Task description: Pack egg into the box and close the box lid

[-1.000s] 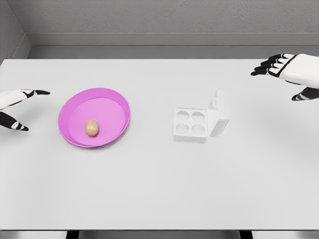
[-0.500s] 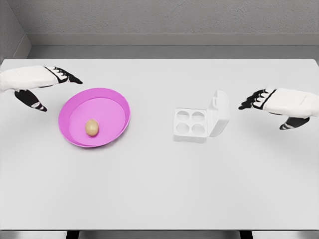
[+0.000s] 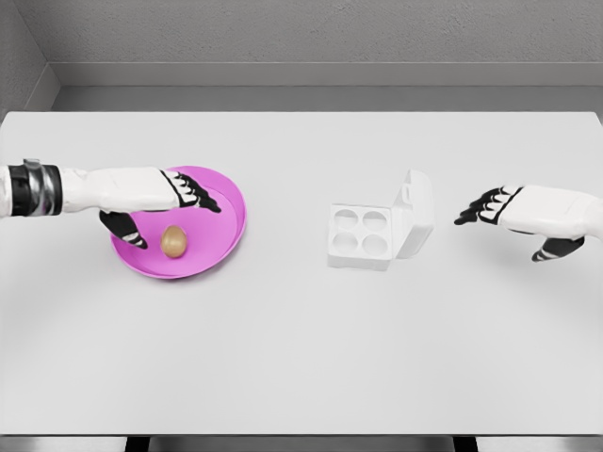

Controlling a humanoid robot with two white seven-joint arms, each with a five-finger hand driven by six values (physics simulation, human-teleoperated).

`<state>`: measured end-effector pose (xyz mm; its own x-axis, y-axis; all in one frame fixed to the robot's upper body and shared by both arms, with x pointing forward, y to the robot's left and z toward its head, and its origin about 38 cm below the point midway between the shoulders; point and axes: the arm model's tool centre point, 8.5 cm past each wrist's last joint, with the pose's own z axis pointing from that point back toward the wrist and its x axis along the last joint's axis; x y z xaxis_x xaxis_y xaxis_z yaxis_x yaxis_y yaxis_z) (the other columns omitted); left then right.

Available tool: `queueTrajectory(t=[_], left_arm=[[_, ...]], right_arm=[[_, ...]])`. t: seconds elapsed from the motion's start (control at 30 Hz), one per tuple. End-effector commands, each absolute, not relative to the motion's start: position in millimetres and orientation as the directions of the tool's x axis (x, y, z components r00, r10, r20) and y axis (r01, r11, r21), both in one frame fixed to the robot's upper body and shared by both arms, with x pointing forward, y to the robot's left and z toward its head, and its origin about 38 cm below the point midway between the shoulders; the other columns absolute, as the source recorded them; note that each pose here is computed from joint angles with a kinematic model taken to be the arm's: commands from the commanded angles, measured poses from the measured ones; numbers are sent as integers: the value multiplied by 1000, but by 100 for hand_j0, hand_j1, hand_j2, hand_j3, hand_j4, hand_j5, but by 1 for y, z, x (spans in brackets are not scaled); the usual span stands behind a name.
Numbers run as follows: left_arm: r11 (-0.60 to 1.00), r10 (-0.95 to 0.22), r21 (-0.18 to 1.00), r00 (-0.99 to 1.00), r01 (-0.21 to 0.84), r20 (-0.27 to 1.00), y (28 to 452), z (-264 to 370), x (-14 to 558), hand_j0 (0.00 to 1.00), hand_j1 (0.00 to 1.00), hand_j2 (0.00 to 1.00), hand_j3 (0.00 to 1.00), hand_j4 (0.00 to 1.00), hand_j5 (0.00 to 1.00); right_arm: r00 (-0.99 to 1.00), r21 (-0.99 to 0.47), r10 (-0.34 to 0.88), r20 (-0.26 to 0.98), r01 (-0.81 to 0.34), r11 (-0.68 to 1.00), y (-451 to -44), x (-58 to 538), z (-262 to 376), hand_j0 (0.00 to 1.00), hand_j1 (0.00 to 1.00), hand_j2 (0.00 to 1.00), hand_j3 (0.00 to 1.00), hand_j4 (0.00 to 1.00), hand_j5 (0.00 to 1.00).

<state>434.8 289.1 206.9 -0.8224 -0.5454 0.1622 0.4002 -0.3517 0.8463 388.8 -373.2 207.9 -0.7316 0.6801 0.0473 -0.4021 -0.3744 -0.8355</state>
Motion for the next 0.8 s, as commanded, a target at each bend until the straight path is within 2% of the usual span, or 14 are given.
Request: queueTrajectory(t=[0.0,0.2,0.53,0.77], left_arm=[[-354,-546,845,-822,400,161,289,207,434,99,99,99,99,99,99],[-383,-558,830,-817,406,142,295,200,432,99,99,99,99,99,99],[-408,-567,819,-815,403,118,296,193,435,97,97,97,97,97,97],[-420,-561,808,-818,413,126,294,186,433,92,92,92,92,92,92]], right_arm=[[-727,-836,685,52,-407,-369,-374,389,208,100,100,100,100,100,100],[-727,-821,683,68,-429,-375,-374,386,197,100,100,100,100,100,100],[-732,-828,680,42,-406,-386,-373,390,205,100,100,100,100,100,100],[-735,-830,677,39,-400,-388,-371,390,207,100,100,100,100,100,100]])
